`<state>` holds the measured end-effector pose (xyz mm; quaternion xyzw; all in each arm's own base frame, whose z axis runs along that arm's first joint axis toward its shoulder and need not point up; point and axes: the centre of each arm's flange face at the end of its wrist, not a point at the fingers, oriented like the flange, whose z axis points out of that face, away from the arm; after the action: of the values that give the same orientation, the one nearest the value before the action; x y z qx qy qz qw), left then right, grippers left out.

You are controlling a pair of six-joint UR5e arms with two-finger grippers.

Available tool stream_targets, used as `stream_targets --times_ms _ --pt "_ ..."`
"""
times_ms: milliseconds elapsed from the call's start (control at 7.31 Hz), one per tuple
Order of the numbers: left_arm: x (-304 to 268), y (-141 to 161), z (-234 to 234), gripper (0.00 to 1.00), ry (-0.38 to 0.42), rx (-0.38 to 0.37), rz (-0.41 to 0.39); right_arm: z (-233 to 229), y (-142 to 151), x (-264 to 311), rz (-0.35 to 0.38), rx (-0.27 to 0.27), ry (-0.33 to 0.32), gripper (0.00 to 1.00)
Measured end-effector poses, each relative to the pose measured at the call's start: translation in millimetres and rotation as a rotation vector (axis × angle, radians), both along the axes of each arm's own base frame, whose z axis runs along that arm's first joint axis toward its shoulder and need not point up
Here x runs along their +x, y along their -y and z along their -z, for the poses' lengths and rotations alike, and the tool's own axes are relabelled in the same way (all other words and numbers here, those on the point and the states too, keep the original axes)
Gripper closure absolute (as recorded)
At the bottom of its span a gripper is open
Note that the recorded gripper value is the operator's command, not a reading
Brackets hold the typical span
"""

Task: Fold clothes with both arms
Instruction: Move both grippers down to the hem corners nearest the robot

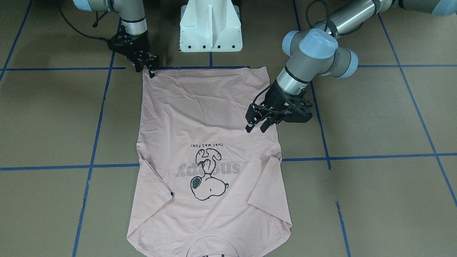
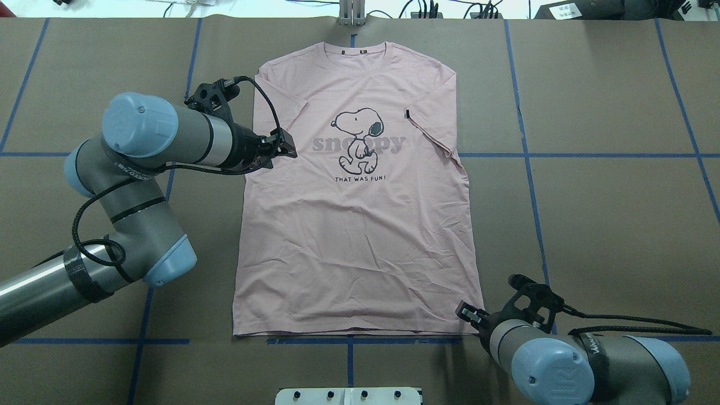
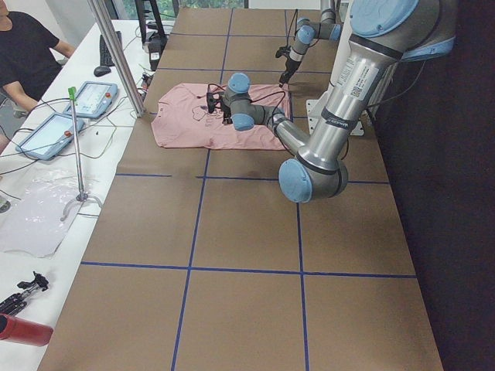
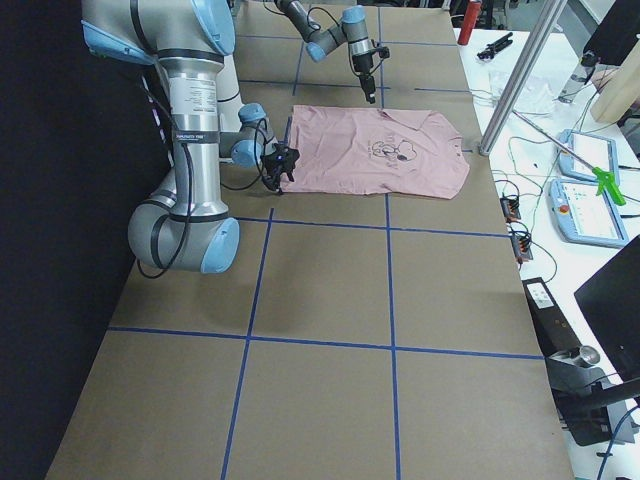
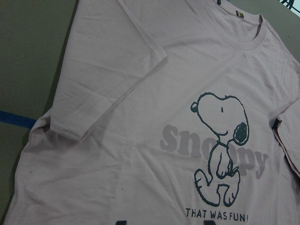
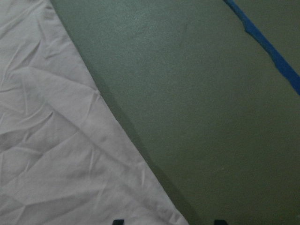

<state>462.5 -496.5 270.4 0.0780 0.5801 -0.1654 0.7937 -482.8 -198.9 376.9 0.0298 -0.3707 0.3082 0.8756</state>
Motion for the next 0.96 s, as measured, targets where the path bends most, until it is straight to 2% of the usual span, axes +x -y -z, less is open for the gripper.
stream_targets --times_ms 137,274,821,958 --pt "0 0 0 0.37 0.001 0.000 0.001 0 -2 -1 0.004 -0.001 -0.001 0.86" --pt "0 0 -1 0.37 0.002 0.000 0.001 -1 -3 -1 0.008 -0.004 -0.001 1.00" --pt "-5 -2 1 0.36 -0.004 -0.001 0.006 5 -6 0 0.025 -0.018 0.016 1.00" --pt "-12 -11 2 0.32 -0.003 -0.023 0.011 12 -6 3 0.028 -0.021 0.030 1.00"
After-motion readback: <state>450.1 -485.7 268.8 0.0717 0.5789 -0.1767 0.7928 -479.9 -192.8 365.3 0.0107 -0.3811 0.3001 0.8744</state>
